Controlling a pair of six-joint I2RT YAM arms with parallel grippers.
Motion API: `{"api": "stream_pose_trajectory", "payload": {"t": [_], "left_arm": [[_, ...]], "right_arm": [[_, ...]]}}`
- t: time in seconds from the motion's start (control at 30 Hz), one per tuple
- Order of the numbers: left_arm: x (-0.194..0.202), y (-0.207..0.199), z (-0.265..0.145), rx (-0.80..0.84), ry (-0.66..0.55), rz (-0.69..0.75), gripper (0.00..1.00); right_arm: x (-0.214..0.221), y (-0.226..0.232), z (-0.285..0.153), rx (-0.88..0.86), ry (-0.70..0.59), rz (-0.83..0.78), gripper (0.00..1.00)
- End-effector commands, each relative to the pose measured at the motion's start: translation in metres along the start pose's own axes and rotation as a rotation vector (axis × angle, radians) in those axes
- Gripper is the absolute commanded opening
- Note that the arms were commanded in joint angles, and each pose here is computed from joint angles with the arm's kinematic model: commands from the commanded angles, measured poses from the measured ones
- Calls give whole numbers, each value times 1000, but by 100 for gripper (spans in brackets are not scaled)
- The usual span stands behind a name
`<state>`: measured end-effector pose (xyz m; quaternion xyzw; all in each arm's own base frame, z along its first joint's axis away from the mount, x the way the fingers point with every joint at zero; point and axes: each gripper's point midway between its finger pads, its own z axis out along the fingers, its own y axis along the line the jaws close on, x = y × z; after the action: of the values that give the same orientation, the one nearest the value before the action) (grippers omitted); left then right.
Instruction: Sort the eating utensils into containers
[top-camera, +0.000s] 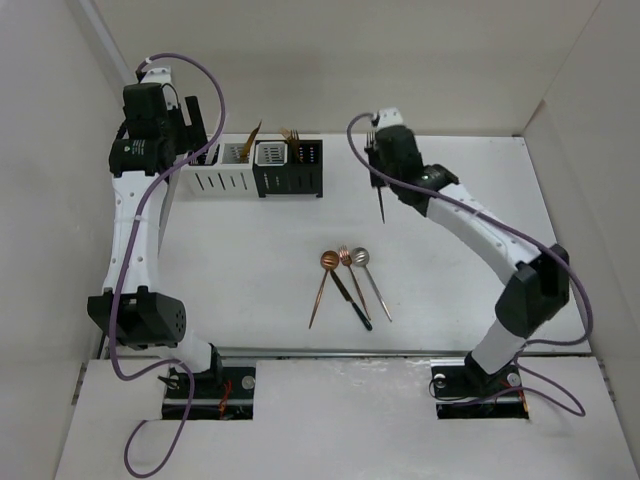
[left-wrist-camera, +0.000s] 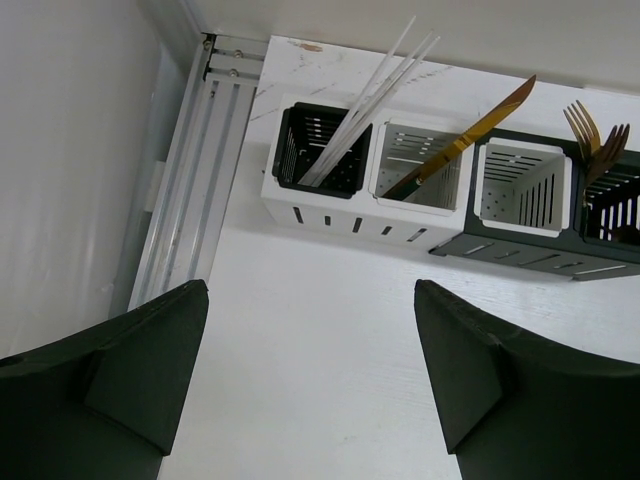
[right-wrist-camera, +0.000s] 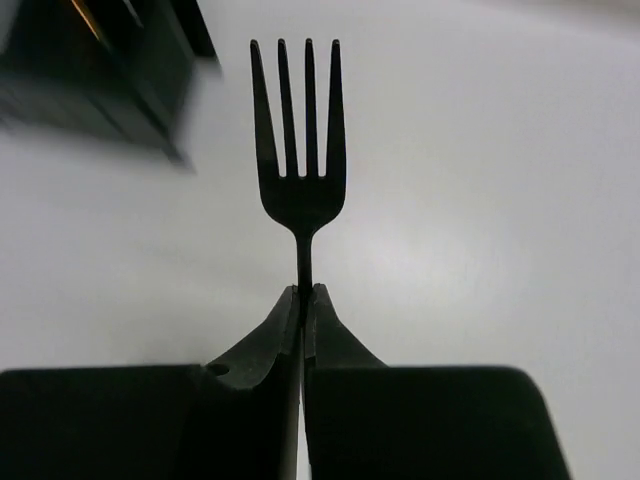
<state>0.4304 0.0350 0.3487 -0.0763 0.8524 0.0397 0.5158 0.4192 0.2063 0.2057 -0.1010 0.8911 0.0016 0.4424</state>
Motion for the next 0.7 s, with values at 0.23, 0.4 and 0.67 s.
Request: {"api": "stream_pose_trajectory", "payload": {"t": [0.23,0.4,0.67], "left_arm": [[-2,13,10,-48,-4,1,82],[5,26,17,-83,17,-10,82],[11,32,25,-101,36,-3,82]], "right_arm": [[-278,61,-17,-203,-930,96,0],[-300,99,15,-266,-1027,130,0],[-234,126,88,-276,-863,149,0]]}}
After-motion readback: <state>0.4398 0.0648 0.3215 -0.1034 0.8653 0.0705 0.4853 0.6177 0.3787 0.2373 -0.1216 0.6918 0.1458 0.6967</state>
